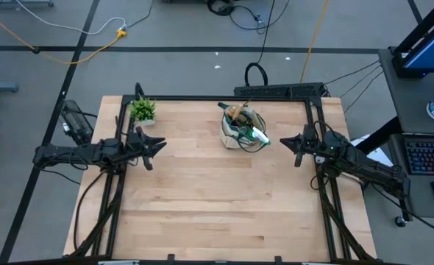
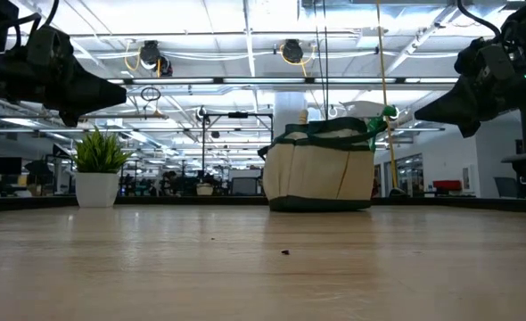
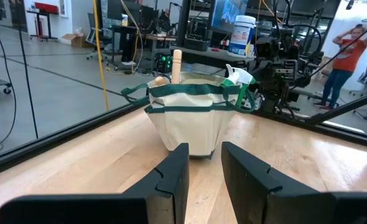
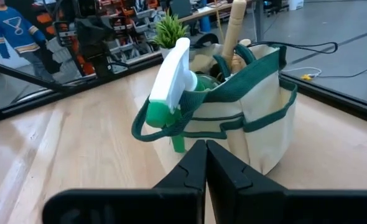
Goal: Pick & Place Garden tools in Gardening bag
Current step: Return to Home Position
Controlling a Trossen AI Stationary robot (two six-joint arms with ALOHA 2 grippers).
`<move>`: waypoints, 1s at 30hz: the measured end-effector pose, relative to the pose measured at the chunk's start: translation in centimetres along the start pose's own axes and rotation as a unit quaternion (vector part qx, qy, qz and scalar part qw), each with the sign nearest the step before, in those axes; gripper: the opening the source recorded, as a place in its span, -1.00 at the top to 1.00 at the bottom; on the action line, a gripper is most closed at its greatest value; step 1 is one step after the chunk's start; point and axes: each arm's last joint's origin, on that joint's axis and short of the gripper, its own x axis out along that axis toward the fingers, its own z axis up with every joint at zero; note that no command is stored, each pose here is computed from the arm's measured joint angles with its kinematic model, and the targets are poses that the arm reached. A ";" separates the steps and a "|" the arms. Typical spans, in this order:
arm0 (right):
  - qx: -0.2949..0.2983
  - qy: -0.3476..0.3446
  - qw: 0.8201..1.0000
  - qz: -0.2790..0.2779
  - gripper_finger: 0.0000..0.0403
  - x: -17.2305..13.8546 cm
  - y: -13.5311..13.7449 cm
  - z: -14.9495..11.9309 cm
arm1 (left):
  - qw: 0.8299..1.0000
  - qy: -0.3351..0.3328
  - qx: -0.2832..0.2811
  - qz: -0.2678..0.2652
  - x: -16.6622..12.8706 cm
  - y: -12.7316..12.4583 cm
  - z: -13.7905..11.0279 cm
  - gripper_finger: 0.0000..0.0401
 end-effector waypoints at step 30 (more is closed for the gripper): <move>0.000 0.001 1.000 0.001 0.99 0.0 0.0 -0.1 | 1.000 -0.003 -0.003 -0.002 0.0 0.0 0.1 0.51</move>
